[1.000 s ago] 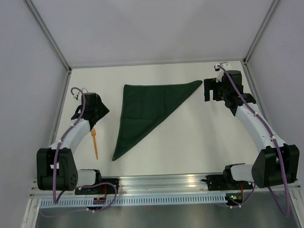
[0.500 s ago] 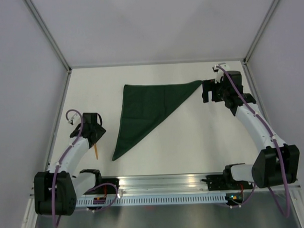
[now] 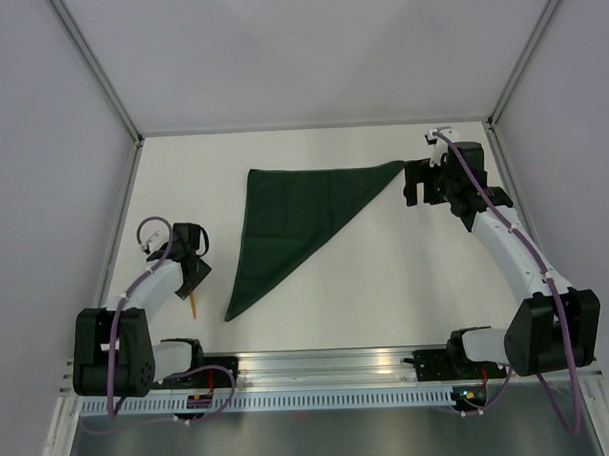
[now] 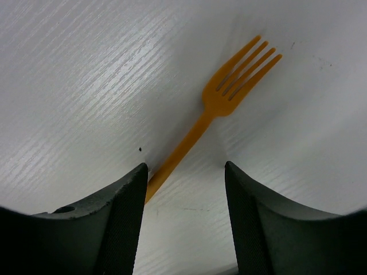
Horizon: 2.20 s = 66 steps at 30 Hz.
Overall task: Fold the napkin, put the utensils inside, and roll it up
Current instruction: Pick up the fork at the center of the board, then place the fork on the napkin.
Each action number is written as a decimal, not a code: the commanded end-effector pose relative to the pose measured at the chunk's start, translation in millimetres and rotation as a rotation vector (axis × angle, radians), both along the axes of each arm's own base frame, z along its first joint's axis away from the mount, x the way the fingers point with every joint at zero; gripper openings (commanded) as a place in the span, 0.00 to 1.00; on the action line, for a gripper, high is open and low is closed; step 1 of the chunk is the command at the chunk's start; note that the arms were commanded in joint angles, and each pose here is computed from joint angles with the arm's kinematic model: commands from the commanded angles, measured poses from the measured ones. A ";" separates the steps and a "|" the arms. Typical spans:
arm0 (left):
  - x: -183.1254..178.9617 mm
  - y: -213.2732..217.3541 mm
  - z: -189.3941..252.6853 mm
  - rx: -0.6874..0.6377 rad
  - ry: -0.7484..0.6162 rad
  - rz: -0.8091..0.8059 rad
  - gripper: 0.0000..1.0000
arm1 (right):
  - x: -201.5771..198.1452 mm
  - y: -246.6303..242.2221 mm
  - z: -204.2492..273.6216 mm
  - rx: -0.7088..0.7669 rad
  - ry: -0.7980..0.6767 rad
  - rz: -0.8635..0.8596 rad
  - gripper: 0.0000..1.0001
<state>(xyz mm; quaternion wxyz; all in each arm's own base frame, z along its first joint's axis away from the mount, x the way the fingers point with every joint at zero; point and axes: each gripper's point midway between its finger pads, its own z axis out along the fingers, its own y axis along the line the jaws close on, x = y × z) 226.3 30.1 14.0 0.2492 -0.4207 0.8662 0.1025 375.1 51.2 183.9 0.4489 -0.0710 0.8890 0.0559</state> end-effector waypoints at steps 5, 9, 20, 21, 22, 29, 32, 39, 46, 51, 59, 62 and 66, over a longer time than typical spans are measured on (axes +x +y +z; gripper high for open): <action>27.8 -2.1 2.5 -0.013 -0.012 -0.008 0.44 | -3.6 -0.2 -4.7 0.013 0.020 -0.009 0.98; 35.3 -3.5 -1.9 -0.014 0.006 -0.029 0.28 | -2.9 0.5 -7.2 0.012 0.026 -0.007 0.98; 91.9 -3.4 29.0 0.039 -0.032 -0.200 0.02 | -0.5 -3.3 -10.8 -0.005 0.033 -0.022 0.98; 98.1 -2.9 36.2 0.051 -0.045 -0.221 0.02 | -0.2 -3.8 -10.5 -0.008 0.031 -0.023 0.98; 113.6 -2.8 52.5 0.066 -0.086 -0.245 0.02 | -0.3 -4.9 -11.2 -0.012 0.032 -0.028 0.98; 189.2 -54.5 141.0 0.070 -0.403 -0.762 0.02 | 1.0 -9.9 -8.3 -0.032 0.016 -0.047 0.98; 199.8 -105.8 163.2 -0.079 -0.522 -1.019 0.02 | 1.4 -11.9 -9.2 -0.042 0.013 -0.048 0.98; 189.3 -225.2 159.3 -0.086 -0.513 -1.531 0.02 | 3.2 -14.7 -10.0 -0.058 0.005 -0.057 0.98; 172.7 -295.2 114.8 -0.134 -0.422 -1.726 0.02 | 4.0 -19.4 -12.7 -0.078 0.011 -0.075 0.98; 160.4 -329.0 84.5 -0.096 -0.312 -1.821 0.02 | 4.3 -19.8 -11.9 -0.081 0.007 -0.075 0.98; 159.9 -355.8 65.2 -0.110 -0.242 -1.842 0.02 | 4.4 -21.2 -12.8 -0.087 0.008 -0.080 0.98; 162.9 -357.1 51.4 -0.100 -0.203 -1.817 0.02 | 4.1 -21.5 -12.5 -0.089 0.008 -0.080 0.98; 162.9 -361.5 43.1 -0.116 -0.185 -1.807 0.02 | 4.6 -21.8 -11.0 -0.089 0.003 -0.082 0.98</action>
